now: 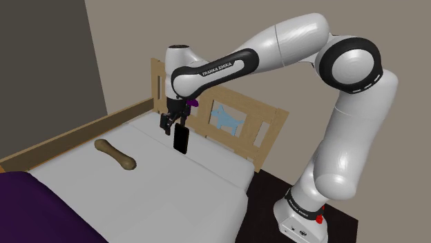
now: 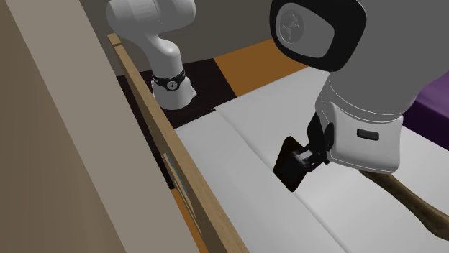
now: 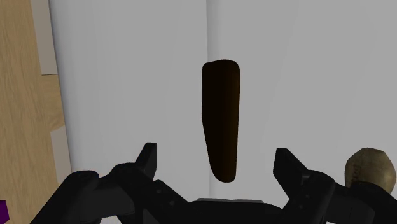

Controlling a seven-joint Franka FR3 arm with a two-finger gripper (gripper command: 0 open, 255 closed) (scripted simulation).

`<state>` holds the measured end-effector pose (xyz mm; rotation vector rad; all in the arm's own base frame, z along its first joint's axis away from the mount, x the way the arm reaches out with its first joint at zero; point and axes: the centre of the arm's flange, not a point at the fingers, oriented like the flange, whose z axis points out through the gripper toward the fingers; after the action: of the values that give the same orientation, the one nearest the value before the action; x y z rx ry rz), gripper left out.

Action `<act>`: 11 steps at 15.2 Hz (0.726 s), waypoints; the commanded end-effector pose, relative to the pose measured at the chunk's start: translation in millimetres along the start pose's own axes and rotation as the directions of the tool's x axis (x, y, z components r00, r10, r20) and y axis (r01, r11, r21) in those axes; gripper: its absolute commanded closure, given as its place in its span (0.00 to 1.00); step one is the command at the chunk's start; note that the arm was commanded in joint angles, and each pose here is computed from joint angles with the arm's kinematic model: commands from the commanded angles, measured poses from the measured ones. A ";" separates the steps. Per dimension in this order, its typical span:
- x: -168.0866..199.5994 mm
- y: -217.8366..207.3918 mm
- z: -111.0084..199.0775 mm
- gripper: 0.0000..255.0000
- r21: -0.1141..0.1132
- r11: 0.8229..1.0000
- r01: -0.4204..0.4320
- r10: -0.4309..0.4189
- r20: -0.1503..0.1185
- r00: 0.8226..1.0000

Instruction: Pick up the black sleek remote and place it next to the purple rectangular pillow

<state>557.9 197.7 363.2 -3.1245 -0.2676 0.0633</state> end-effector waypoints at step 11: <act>0.1 -0.1 0.3 1.00 0.000 1.000 0.000 0.000 0.000 1.000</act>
<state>558.0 197.8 363.0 -3.1245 -0.2676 0.0627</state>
